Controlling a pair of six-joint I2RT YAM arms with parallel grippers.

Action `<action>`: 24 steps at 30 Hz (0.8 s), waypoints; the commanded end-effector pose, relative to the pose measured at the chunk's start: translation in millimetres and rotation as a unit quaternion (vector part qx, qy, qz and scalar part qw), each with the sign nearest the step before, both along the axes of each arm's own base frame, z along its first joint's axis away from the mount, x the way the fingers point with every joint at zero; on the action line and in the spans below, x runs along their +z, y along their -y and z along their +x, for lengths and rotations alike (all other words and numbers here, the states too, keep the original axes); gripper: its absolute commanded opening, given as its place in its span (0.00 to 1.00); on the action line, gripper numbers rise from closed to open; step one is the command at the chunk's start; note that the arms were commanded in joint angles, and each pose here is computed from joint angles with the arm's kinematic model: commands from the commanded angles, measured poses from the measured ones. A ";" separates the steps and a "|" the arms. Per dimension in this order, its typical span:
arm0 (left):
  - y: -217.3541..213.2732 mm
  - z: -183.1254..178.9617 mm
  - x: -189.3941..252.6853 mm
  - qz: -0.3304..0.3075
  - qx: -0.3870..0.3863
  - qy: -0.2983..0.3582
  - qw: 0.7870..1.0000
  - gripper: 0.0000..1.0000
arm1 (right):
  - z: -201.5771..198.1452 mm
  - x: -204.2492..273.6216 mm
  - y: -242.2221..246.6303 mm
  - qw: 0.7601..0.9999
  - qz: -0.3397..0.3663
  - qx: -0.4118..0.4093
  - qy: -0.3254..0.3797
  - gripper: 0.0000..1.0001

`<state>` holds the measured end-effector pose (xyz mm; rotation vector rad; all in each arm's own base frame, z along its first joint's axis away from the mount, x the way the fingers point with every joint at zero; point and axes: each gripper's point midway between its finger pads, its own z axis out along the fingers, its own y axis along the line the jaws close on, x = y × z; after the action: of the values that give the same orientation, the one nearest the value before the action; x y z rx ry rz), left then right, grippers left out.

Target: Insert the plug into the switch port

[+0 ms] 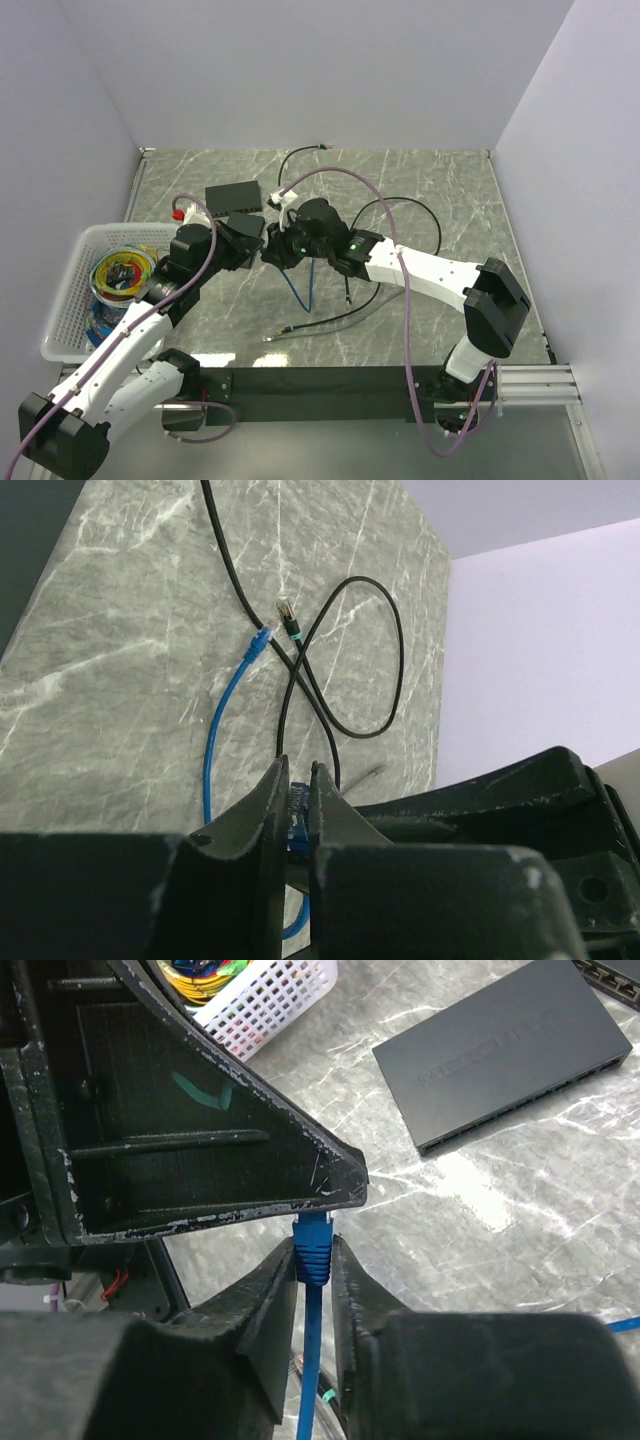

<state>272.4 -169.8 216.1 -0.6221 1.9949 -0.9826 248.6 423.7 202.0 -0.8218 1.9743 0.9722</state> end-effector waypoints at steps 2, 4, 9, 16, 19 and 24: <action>-1.4 -1.6 -2.6 0.001 0.001 0.002 1.000 0.00 | 10.2 18.5 -5.3 0.999 0.023 -0.017 0.019 0.32; -1.6 -1.2 -3.2 0.003 0.002 0.001 1.000 0.00 | 9.2 21.4 -5.0 0.999 0.028 -0.017 0.021 0.39; -2.6 -0.7 -4.5 0.006 0.004 0.000 1.000 0.01 | 5.5 27.9 -2.4 0.999 0.041 -0.016 0.023 0.47; -3.2 -0.7 -4.8 0.007 0.005 0.000 1.000 0.00 | 5.1 19.4 -4.5 0.999 0.035 -0.012 0.015 0.35; -5.0 -0.5 -5.8 0.014 0.008 -0.002 1.000 0.01 | 3.7 20.0 -4.1 0.999 0.040 -0.013 0.014 0.31; -4.9 -0.1 -7.1 0.014 0.008 -0.002 1.000 0.00 | 3.5 19.9 -3.7 0.999 0.041 -0.013 0.016 0.17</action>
<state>271.0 -167.0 207.1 -0.6354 2.0148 -0.9565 249.9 426.2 202.3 -0.7847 1.9648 0.9918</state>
